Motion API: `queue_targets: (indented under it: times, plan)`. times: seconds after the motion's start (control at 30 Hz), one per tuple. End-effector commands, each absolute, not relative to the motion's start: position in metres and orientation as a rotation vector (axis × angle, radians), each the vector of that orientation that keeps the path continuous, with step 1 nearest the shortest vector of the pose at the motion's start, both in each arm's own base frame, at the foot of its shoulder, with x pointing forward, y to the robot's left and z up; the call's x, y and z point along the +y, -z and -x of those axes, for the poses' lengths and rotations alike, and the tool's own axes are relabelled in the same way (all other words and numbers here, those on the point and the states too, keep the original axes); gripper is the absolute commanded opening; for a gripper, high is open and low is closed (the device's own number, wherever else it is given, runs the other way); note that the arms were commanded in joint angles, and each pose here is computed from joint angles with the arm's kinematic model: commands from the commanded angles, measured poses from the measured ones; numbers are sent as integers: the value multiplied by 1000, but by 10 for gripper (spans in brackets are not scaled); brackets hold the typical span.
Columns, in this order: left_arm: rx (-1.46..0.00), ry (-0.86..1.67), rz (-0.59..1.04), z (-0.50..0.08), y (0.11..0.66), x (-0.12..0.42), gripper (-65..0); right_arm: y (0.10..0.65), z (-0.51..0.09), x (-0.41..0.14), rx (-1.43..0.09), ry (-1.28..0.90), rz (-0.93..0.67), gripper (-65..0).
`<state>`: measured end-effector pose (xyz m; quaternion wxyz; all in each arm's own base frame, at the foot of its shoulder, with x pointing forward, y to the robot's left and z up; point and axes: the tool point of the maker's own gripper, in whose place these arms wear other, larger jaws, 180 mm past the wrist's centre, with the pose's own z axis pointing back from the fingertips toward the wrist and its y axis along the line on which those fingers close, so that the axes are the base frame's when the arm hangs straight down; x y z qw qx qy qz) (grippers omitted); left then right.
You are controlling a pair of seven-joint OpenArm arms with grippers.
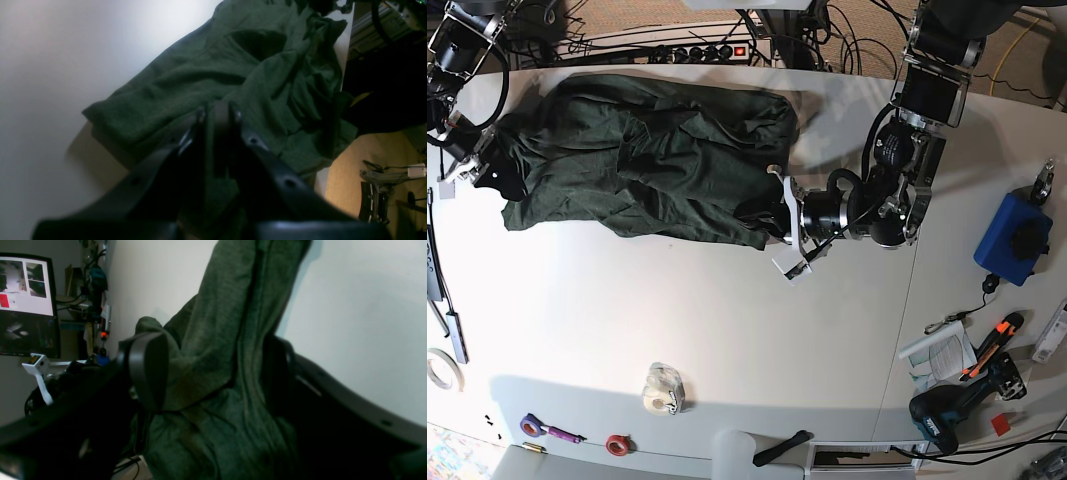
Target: Layout the t-shirt on the table in an organized manner, then fold the t-shirt properly
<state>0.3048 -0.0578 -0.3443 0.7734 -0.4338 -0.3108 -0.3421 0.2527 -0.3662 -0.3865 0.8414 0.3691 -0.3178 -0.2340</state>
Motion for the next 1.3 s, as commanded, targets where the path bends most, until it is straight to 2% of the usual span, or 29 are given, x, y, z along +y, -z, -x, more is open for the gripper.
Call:
queue_targets:
  times: [0.0,0.37,0.7,0.83,0.87,0.9,1.0,1.03,1.07,1.27]
  plan:
    - [-739,745,972,-315,324,-62,-596,404,-231,-362,-526,464,-732,-227]
    - [-738,745,972,-315,324,-62,-595,394,-233,-371,-461,244,-511,-228]
    - [-739,745,972,-315,324,-62,-595,424,-206,-323,-299,143,-592,-227]
    - [-739,745,971,-315,324,-62,-595,427,-204,-320,-282,131,-594,-228]
    - [-739,745,971,-315,324,-62,-595,427,-204,-320,-282,131,-594,-245]
    - [-739,745,971,-315,324,-62,-596,427,-204,-320,-282,131,-594,-288]
    - [-739,745,971,-315,324,-62,-595,421,-211,-316,-318,146,-633,-538]
    - [-739,745,971,-315,324,-62,-595,416,-216,-312,-346,156,-664,-610]
    - [-739,745,971,-315,324,-62,-595,412,-220,-310,-367,164,-687,-650]
    - [-740,739,961,-317,325,-57,-596,394,-235,-301,-455,191,-783,-650]
